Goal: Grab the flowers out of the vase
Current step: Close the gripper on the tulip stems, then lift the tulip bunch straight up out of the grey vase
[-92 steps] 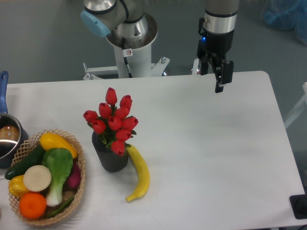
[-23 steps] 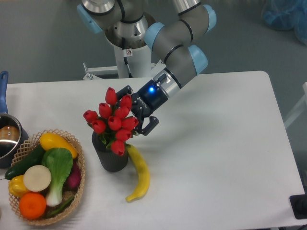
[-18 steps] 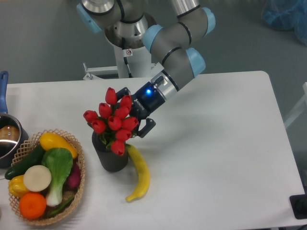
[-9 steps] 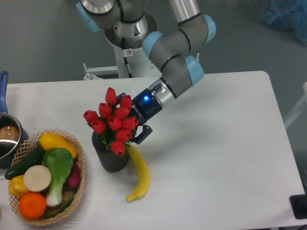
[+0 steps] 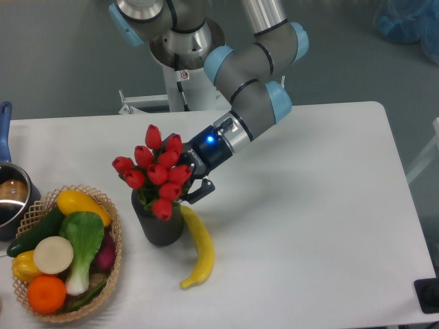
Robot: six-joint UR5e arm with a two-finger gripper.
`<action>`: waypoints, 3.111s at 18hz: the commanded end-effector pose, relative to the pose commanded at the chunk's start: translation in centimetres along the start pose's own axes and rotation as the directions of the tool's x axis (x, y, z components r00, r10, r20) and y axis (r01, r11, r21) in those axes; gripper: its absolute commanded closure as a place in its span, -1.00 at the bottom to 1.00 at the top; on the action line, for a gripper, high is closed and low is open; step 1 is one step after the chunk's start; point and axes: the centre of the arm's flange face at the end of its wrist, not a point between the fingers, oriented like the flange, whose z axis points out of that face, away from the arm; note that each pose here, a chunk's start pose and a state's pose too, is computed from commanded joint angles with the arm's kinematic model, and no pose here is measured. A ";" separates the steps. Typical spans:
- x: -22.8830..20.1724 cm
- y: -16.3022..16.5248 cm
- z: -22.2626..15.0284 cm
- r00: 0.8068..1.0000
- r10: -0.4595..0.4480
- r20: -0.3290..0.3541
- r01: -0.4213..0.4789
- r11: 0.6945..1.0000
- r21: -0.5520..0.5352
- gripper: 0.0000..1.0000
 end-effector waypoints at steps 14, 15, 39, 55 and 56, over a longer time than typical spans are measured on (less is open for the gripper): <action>0.3 0.4 -0.2 1.000 -0.013 0.004 0.013 1.000 0.016 0.20; 0.3 0.3 -0.2 1.000 -0.012 0.005 0.012 1.000 0.023 0.20; 0.3 -10.9 -5.2 0.996 -0.003 0.091 -0.006 0.994 0.106 0.18; 1.8 -17.2 -8.3 0.988 -0.056 0.141 0.040 0.992 0.116 0.18; 1.6 -17.7 -8.8 0.987 -0.068 0.147 0.051 0.992 0.118 0.18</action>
